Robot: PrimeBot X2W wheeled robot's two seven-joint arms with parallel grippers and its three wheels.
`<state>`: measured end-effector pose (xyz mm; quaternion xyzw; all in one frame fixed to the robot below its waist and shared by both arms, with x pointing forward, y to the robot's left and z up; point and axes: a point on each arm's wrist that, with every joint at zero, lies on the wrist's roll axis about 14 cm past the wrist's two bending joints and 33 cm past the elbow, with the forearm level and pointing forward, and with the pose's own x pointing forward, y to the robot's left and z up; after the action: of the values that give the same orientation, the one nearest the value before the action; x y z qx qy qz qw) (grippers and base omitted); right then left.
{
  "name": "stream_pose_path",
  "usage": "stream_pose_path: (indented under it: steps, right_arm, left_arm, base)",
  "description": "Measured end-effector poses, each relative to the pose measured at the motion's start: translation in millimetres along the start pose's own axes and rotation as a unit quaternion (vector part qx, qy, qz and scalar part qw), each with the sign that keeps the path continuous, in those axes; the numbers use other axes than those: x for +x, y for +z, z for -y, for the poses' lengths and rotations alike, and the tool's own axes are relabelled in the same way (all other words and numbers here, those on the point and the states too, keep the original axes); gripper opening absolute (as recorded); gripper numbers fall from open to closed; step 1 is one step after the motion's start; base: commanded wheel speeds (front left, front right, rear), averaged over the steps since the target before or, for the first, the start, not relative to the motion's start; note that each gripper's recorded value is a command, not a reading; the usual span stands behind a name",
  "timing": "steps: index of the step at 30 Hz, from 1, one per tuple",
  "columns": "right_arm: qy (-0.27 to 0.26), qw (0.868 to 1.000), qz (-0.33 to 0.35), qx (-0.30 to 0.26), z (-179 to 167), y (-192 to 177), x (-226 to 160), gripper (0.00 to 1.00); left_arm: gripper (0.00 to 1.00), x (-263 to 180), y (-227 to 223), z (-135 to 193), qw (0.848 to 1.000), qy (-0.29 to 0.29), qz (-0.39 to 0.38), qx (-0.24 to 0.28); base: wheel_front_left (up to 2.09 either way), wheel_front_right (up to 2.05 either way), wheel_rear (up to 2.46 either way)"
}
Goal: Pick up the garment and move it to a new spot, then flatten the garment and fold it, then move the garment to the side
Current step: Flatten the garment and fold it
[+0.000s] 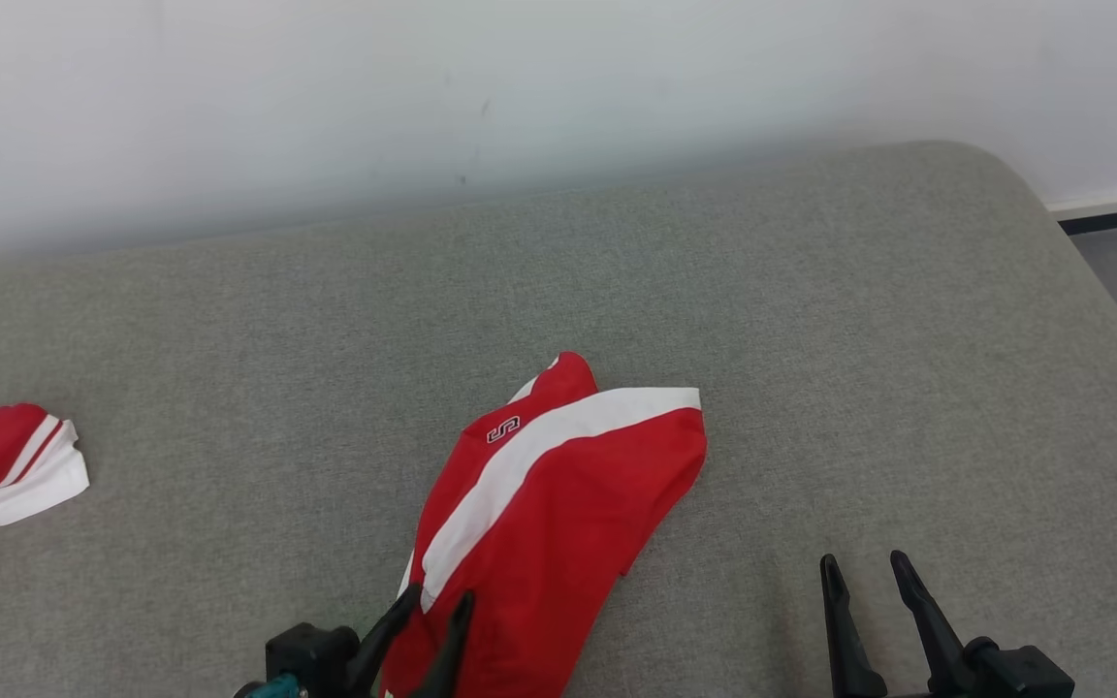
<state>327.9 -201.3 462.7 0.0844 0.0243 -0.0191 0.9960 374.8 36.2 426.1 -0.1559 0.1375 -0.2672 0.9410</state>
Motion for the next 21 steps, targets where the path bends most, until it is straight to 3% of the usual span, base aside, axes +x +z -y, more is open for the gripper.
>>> stream_pose_path:
  steps: [1, 9, 15, 21]
  right_arm:
    - [-0.002, 1.000, 0.000, 0.000, 1, 0, 0, 1.00]
    - [-0.009, 1.000, 0.001, 0.000, 5, 1, -2, 1.00]
    - [-0.008, 1.000, 0.003, 0.001, 5, 2, -1, 1.00]
    - [-0.005, 1.000, 0.008, 0.002, 3, 5, -2, 1.00]
  left_arm:
    - [0.00, 3, -1, -1, 1.000, 0.000, -0.003, 0.001]
    - [0.00, 19, 12, -11, 1.000, 0.003, -0.001, 0.025]
    - [0.00, 41, 89, -12, 0.991, -0.014, 0.085, 0.101]
    - [0.00, 50, 168, 13, 0.968, -0.048, 0.178, 0.172]
  base:
    - [0.00, 0.00, 0.00]
    - [0.00, 0.00, 0.00]
    - [0.00, 0.00, 0.00]
    - [0.00, 0.00, 0.00]
